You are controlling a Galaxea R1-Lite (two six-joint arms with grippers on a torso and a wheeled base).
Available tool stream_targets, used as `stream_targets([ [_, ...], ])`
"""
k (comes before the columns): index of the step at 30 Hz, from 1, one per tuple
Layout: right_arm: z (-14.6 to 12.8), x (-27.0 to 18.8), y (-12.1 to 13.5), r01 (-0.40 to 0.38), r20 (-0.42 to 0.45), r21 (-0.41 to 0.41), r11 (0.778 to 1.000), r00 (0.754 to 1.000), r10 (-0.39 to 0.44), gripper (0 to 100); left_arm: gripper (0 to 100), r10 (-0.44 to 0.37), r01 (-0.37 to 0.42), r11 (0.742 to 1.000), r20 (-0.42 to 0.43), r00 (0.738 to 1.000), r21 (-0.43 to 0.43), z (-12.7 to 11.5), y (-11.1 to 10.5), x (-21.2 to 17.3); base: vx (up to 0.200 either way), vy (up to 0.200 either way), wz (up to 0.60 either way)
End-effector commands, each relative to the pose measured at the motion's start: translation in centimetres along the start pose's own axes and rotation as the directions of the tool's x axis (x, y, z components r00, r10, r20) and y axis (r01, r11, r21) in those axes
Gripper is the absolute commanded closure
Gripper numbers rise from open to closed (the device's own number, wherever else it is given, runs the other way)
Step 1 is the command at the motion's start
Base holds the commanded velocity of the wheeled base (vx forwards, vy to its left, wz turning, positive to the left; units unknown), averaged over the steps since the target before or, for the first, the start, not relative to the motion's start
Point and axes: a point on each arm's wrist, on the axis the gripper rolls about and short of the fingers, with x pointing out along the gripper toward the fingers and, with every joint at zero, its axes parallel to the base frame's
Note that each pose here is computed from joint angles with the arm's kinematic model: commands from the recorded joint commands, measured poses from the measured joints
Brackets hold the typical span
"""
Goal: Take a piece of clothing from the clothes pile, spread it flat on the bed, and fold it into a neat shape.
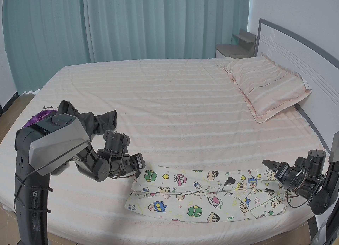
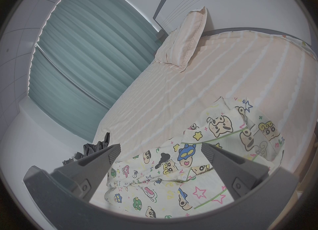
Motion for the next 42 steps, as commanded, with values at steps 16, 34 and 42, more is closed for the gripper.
stream_targets([
  [16,0.0,0.0,-1.0,0.045,-0.003,0.009,0.999,0.999,-0.045,0,100,0.008,-0.008,1.0,0.005,1.0,-0.008,0.9,0.1,1.2,0.0,0.0,0.0],
  [34,-0.2,0.9,-5.5,0.242,-0.043,-0.039,0.969,0.969,-0.244,0,0,0.038,-0.038,0.994,0.002,0.999,-0.104,1.4,1.3,0.5,0.0,0.0,0.0],
  [42,-0.6,1.1,-7.1,0.313,-0.079,-0.073,0.947,0.945,-0.318,0,0,0.07,-0.076,0.976,-0.036,0.997,-0.203,1.3,3.3,-2.2,0.0,0.0,0.0],
])
